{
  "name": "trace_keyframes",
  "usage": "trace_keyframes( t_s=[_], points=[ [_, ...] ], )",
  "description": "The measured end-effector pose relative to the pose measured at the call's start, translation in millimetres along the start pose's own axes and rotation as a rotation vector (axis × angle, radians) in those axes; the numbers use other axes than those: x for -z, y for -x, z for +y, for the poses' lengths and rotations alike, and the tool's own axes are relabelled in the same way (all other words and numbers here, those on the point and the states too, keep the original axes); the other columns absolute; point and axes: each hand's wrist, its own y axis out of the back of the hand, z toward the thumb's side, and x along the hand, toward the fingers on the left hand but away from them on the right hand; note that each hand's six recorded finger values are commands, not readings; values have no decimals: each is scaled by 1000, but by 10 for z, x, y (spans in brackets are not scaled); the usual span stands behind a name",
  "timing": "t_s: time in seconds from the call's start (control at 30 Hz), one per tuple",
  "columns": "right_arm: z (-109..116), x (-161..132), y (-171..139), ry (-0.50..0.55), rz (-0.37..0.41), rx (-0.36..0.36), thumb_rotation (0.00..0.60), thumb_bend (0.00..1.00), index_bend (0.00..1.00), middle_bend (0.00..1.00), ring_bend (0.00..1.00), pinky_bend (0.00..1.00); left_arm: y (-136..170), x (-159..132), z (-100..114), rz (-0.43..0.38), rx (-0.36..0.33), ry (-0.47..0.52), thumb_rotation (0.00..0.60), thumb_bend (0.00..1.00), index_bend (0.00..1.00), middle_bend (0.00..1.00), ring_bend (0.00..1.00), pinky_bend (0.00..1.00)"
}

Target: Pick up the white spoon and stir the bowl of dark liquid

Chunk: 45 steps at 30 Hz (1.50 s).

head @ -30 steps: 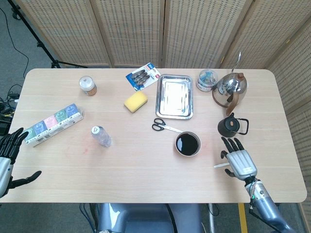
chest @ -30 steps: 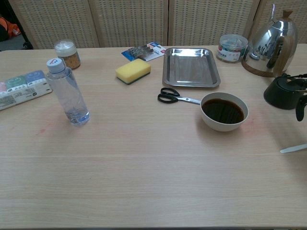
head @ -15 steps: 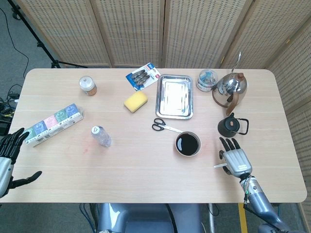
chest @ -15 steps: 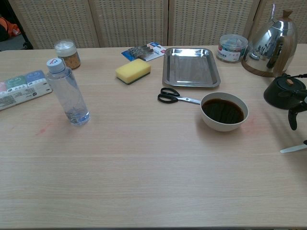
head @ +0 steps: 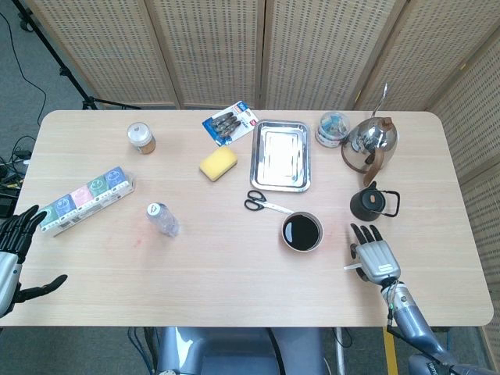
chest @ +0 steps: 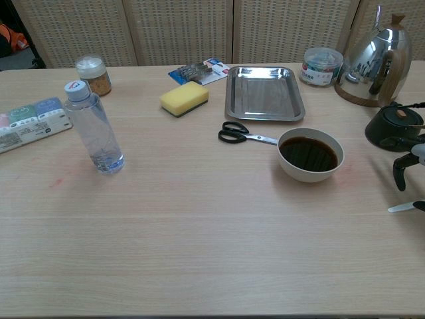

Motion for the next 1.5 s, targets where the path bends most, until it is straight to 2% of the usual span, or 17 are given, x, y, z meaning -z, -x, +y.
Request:
trace_keyframes(
  t_s=[1.5],
  points=[
    [-202, -93, 114, -15, 7, -54, 600, 388, 480, 0, 0, 0, -19, 15, -9, 6, 11, 3, 600, 0, 0, 0, 0, 0]
  ],
)
